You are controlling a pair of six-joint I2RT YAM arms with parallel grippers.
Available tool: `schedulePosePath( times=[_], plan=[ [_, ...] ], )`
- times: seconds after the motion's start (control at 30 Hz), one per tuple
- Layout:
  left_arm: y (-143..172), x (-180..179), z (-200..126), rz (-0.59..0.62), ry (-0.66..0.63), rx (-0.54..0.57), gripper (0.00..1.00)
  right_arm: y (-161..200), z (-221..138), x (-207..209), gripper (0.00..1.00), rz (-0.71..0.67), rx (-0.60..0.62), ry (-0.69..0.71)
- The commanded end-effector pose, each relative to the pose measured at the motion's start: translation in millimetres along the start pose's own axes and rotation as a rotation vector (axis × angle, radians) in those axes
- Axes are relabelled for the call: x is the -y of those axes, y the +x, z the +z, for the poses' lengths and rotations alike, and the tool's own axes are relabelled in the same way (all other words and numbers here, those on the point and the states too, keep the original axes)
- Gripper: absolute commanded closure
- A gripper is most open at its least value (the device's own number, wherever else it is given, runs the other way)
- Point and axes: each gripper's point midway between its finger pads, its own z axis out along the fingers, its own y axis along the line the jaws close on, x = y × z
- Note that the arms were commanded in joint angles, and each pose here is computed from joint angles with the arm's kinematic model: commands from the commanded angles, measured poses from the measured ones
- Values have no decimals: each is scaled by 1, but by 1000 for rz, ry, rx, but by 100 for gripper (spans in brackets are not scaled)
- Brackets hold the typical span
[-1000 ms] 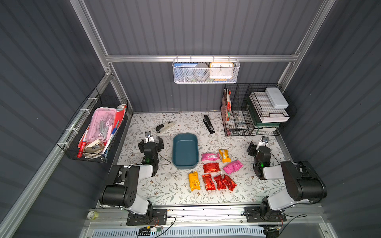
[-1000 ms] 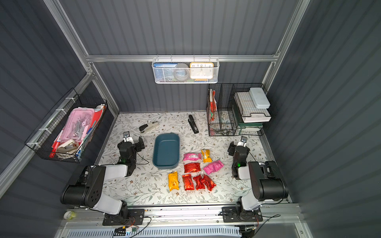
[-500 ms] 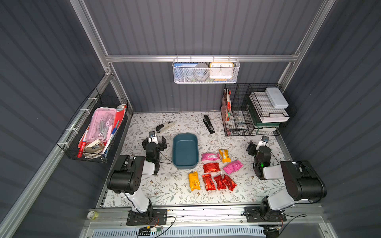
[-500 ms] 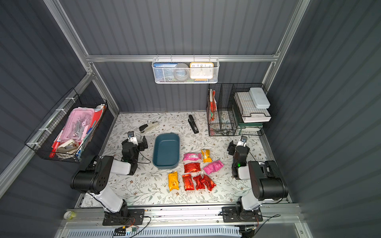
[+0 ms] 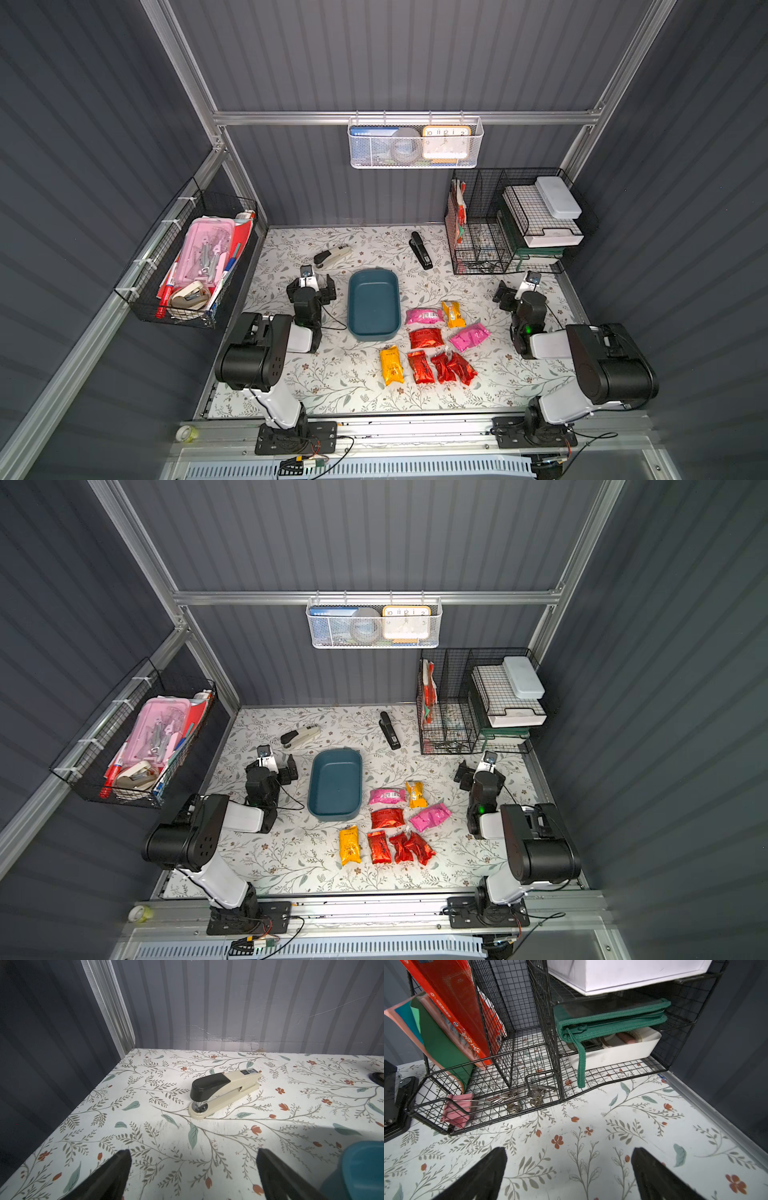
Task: Take the tea bags out of the storage box
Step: Reset both arms
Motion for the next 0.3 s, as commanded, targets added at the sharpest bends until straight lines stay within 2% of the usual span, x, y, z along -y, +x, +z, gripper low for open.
schedulePosePath(
  times=[0.0,0.27],
  plan=[
    [-2,-1,2,3,2,1,1,3,5,-8,1,-28,-29,-37],
    [-2,-1,2,3,2,1,1,2,4,-9,1,-25,-24,-40]
  ],
)
